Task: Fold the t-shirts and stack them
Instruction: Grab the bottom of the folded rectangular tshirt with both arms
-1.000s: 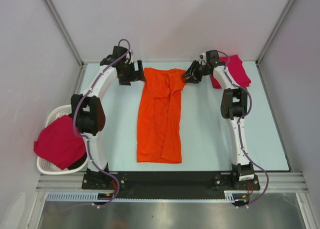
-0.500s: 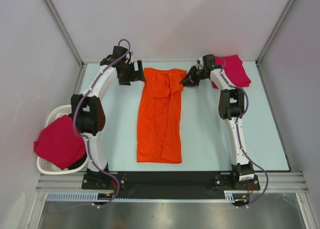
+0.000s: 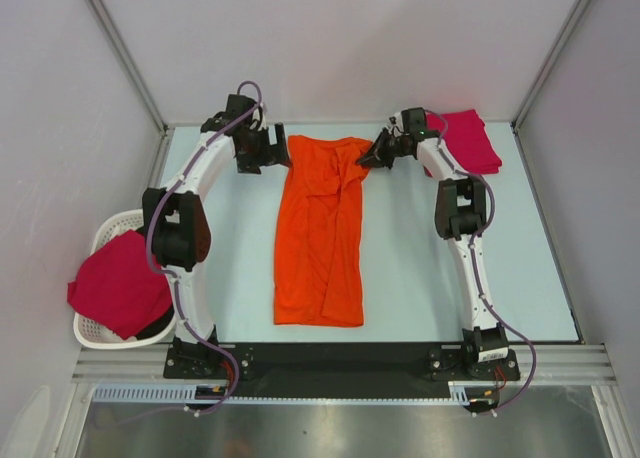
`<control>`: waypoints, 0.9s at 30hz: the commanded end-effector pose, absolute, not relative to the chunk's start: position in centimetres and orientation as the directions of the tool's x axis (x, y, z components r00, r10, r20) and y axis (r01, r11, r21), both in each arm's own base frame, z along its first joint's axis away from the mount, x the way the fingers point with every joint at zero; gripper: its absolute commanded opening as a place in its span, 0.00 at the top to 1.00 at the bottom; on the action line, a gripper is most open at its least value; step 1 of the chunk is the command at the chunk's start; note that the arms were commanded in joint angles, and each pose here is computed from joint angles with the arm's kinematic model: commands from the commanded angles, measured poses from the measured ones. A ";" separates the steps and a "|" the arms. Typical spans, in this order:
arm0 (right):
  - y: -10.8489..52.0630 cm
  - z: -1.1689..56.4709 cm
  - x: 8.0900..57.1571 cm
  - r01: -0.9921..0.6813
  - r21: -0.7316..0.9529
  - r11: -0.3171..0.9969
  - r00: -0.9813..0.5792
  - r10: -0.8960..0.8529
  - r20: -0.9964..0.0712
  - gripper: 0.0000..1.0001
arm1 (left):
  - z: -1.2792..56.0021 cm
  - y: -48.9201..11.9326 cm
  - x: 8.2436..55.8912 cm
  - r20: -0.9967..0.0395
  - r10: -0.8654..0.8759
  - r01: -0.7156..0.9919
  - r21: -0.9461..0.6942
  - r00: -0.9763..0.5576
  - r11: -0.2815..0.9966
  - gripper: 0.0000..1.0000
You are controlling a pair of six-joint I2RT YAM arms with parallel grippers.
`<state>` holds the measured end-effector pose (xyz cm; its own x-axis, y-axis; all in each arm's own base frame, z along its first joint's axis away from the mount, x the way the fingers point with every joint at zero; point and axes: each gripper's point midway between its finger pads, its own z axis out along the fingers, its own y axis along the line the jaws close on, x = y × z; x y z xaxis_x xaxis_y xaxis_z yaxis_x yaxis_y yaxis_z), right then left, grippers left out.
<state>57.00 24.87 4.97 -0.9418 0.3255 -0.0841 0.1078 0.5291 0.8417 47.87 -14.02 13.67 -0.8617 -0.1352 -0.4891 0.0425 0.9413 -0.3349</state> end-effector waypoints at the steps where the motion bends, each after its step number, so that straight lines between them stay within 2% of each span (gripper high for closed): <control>1: 26.8 12.3 57.3 -0.024 0.880 0.474 -0.932 0.307 -0.191 1.00 | 16.5 -13.7 47.7 -0.549 -0.122 0.080 -0.330 -0.827 0.940 0.00; 12: 29.3 16.0 57.3 -0.137 0.895 0.424 -0.919 0.284 -0.275 1.00 | 16.2 -13.6 47.3 -0.544 -0.115 0.084 -0.326 -0.831 0.942 0.00; 27: 35.8 14.4 54.1 -0.148 0.923 0.356 -0.959 0.176 -0.221 1.00 | 16.1 -13.5 47.0 -0.542 -0.113 0.084 -0.324 -0.833 0.942 0.00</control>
<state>54.83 33.37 10.83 -0.9616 0.2191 -0.1654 -0.0579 0.4269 0.9025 46.99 -13.82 12.79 -0.8747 -0.1226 -0.4689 0.0426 0.9443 -0.3263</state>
